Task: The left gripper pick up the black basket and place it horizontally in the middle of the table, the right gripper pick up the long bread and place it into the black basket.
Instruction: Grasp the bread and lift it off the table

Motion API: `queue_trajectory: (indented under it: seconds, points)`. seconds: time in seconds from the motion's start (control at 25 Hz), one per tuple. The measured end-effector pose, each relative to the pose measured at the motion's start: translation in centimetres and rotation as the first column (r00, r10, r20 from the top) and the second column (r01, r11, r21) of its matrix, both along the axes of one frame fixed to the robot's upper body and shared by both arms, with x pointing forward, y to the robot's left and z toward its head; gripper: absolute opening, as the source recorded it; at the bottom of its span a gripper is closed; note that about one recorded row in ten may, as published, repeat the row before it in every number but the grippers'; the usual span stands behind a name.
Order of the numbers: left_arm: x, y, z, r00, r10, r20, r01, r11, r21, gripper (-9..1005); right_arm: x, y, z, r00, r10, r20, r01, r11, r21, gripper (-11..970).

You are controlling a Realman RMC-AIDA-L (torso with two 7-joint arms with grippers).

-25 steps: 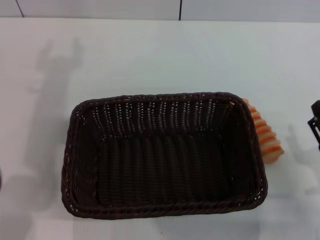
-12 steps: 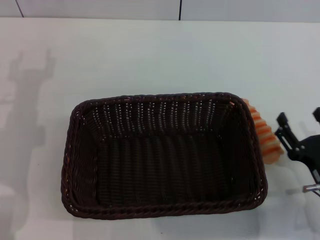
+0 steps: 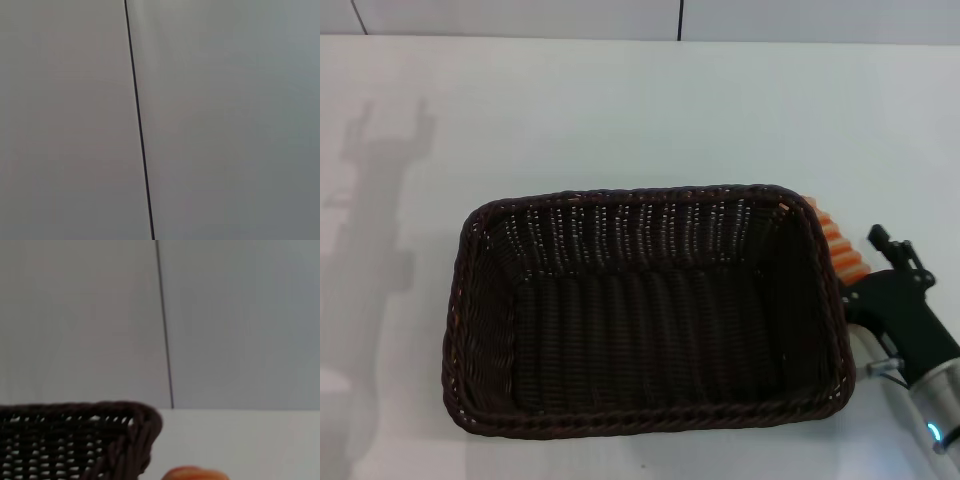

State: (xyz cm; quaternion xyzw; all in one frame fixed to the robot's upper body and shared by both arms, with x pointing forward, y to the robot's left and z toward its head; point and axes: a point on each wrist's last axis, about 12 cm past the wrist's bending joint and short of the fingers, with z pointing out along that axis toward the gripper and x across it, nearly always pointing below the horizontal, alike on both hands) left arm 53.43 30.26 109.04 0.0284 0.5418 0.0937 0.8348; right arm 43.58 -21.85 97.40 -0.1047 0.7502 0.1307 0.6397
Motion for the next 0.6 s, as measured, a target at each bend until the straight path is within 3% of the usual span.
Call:
queue_trajectory:
  seconds: [0.24, 0.52, 0.6]
  points:
    - [0.0, -0.1, -0.2, 1.000, -0.004, -0.009, 0.004, 1.000, 0.006, 713, 0.4, 1.0, 0.0, 0.999, 0.024, -0.034, -0.023, 1.000, 0.020, 744]
    - [0.0, -0.3, -0.4, 1.000, -0.018, -0.016, 0.018, 1.000, 0.014, 712, -0.3, 0.1, 0.0, 0.998, -0.057, -0.026, 0.058, 0.997, 0.046, 716]
    - [0.0, -0.3, -0.5, 1.000, -0.018, -0.021, 0.018, 1.000, 0.016, 712, -0.6, -0.4, 0.2, 0.996, -0.092, -0.007, 0.092, 0.994, 0.059, 618]
